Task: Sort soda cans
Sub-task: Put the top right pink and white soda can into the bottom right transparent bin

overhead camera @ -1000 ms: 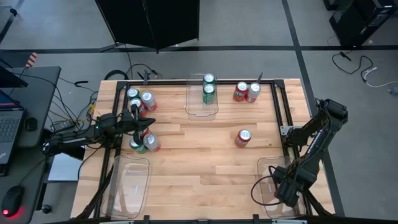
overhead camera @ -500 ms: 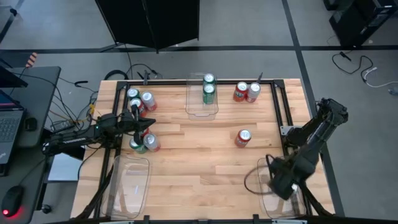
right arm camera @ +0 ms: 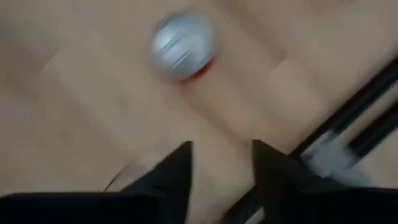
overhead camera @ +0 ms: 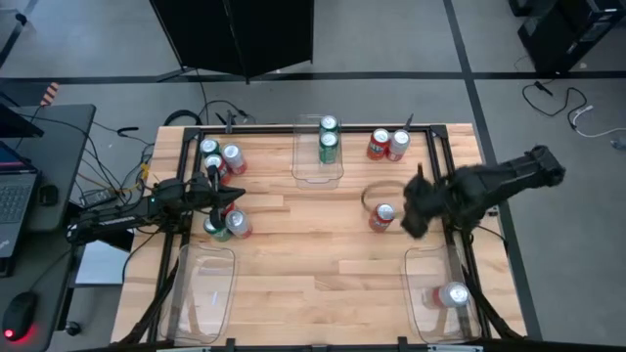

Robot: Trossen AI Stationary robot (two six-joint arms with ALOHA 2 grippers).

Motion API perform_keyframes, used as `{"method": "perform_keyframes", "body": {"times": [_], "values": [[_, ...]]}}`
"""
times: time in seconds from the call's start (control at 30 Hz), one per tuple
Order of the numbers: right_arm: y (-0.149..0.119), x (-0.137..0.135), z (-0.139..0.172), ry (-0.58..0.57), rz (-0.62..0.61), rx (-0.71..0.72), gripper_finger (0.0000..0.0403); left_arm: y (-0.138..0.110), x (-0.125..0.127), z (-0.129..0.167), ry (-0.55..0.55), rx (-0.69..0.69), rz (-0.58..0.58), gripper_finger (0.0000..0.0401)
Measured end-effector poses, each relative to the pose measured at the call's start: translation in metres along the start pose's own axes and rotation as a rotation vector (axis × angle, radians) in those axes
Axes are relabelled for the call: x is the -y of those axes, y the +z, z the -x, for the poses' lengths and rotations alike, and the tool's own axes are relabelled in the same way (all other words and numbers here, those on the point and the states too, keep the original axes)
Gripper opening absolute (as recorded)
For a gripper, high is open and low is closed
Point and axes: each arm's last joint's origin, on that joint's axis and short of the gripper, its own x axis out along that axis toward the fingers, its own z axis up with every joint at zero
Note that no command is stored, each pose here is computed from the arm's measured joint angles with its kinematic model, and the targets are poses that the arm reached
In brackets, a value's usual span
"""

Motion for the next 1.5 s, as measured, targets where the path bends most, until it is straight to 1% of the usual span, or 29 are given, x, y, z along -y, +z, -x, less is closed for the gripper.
{"method": "perform_keyframes", "body": {"times": [0.1, 0.17, 0.23, 0.3, 0.4, 0.5, 0.67, 0.8, 0.93, 1.03, 1.13, 1.23, 1.37, 1.5], "values": [[0.015, 0.024, -0.009, -0.073, -0.046, 0.07, 0.0062, 0.001, 0.0, 0.0, -0.001, 0.01, -0.001, 0.0011], [0.023, 0.039, -0.016, -0.111, -0.085, 0.125, 0.0025, 0.002, 0.0, 0.0, -0.002, 0.02, -0.001, 0.0011], [0.033, 0.049, -0.025, -0.105, -0.104, 0.175, 0.0007, 0.002, 0.0, 0.0, -0.001, 0.021, -0.002, 0.0011], [0.043, 0.058, -0.035, -0.09, -0.116, 0.221, 0.0006, 0.002, 0.0, 0.0, 0.0, 0.02, -0.002, 0.0011], [0.058, 0.071, -0.052, -0.068, -0.125, 0.262, 0.0032, 0.002, 0.0, 0.0, 0.002, 0.02, -0.002, 0.0011], [0.072, 0.086, -0.07, -0.074, -0.157, 0.28, 0.0075, 0.002, 0.0, 0.0, 0.003, 0.021, -0.001, 0.0011], [0.096, 0.105, -0.087, -0.103, -0.199, 0.327, 0.0166, 0.002, 0.0, 0.0, 0.004, 0.02, 0.001, 0.0011], [0.11, 0.12, -0.094, -0.181, -0.238, 0.355, 0.0248, 0.001, 0.0, 0.0, 0.004, 0.014, 0.01, 0.0011], [0.12, 0.133, -0.105, -0.24, -0.245, 0.323, 0.0323, 0.001, 0.0, 0.0, 0.005, 0.009, 0.024, 0.0011], [0.129, 0.139, -0.116, -0.261, -0.23, 0.301, 0.0362, 0.001, 0.0, 0.0, 0.005, 0.008, 0.024, 0.0011], [0.137, 0.144, -0.129, -0.274, -0.228, 0.277, 0.0382, 0.0, 0.0, 0.0, 0.005, 0.005, 0.027, 0.0011], [0.142, 0.149, -0.14, -0.287, -0.227, 0.24, 0.0386, 0.0, 0.0, 0.0, 0.006, 0.002, 0.027, 0.0011], [0.146, 0.154, -0.149, -0.297, -0.235, 0.216, 0.0371, -0.001, 0.0, 0.0, 0.006, -0.007, 0.028, 0.0011], [0.151, 0.158, -0.15, -0.278, -0.235, 0.247, 0.0342, -0.001, 0.0, 0.0, 0.007, -0.009, 0.028, 0.0011]]}}
